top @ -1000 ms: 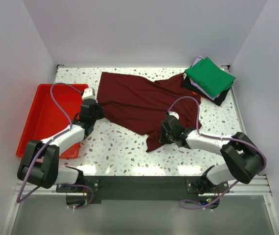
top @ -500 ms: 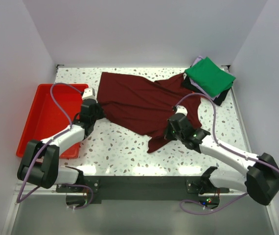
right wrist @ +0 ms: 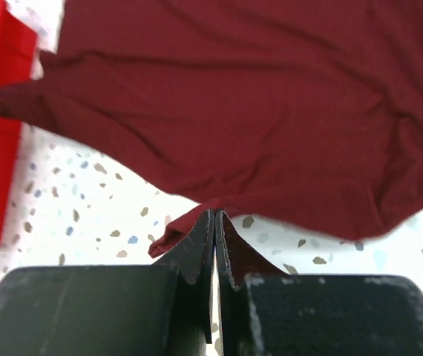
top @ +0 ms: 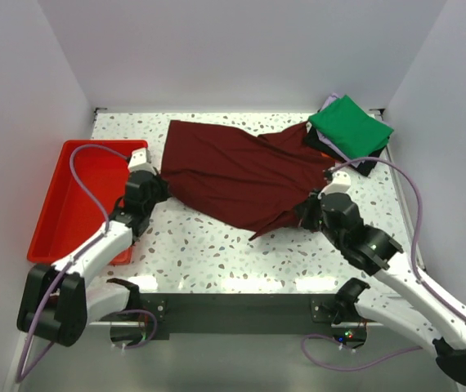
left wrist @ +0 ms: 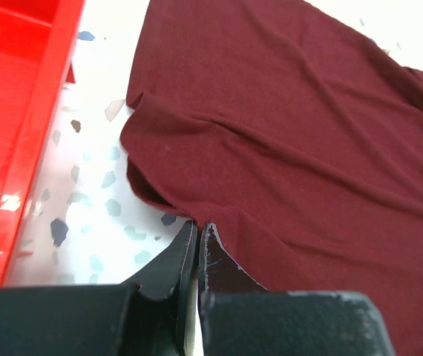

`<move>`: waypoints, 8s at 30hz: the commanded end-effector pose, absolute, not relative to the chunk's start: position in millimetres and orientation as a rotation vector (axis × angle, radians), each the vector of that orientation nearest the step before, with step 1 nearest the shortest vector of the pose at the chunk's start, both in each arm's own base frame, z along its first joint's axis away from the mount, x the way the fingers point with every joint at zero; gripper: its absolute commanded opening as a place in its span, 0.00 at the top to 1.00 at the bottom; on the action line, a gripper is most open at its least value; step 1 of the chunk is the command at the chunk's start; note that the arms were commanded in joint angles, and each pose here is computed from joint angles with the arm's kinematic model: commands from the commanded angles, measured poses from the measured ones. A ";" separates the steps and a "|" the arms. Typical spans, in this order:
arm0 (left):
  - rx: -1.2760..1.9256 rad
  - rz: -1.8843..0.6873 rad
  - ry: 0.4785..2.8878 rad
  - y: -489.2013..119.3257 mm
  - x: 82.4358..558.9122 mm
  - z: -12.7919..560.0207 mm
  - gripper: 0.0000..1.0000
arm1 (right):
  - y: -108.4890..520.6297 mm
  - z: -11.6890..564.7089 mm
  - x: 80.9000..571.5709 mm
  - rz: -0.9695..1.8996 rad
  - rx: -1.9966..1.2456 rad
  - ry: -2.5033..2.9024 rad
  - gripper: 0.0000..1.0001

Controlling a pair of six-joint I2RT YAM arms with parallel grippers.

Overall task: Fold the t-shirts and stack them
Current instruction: Fold the tshirt

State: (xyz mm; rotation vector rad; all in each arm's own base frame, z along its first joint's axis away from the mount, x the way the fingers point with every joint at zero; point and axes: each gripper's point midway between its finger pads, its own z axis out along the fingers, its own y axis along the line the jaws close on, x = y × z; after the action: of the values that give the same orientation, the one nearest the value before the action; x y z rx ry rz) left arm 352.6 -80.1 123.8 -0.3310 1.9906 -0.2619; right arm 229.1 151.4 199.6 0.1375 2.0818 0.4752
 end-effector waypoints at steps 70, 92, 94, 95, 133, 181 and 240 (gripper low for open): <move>-0.437 -0.237 2.064 -48.0 367.6 100.9 1.00 | 75.4 222.8 423.6 0.085 0.351 1.989 1.00; -0.472 -0.227 2.078 -37.8 388.3 90.1 1.00 | 56.2 218.6 455.0 0.033 0.398 1.997 1.00; -0.476 -0.231 2.074 -37.4 390.3 91.3 1.00 | 54.6 216.2 455.9 0.024 0.404 2.002 1.00; -0.476 -0.232 2.073 -37.5 390.8 91.3 1.00 | 53.7 214.2 456.1 0.019 0.406 2.005 1.00; -0.131 -0.519 2.093 -142.4 380.0 73.3 0.26 | 134.6 87.3 388.4 0.464 0.209 2.297 0.49; -0.140 -0.411 2.123 -124.8 378.8 63.0 0.23 | 156.6 60.8 423.3 0.369 0.147 2.405 1.00; -0.131 -0.429 2.144 -126.3 376.5 54.3 0.23 | 178.8 66.5 448.1 0.507 0.178 2.368 0.31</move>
State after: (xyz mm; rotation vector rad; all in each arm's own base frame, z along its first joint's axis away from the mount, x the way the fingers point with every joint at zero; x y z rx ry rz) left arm 372.0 -127.6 52.4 -0.1565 2.1709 -0.4334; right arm 441.4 164.3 59.1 0.1826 2.4123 0.4104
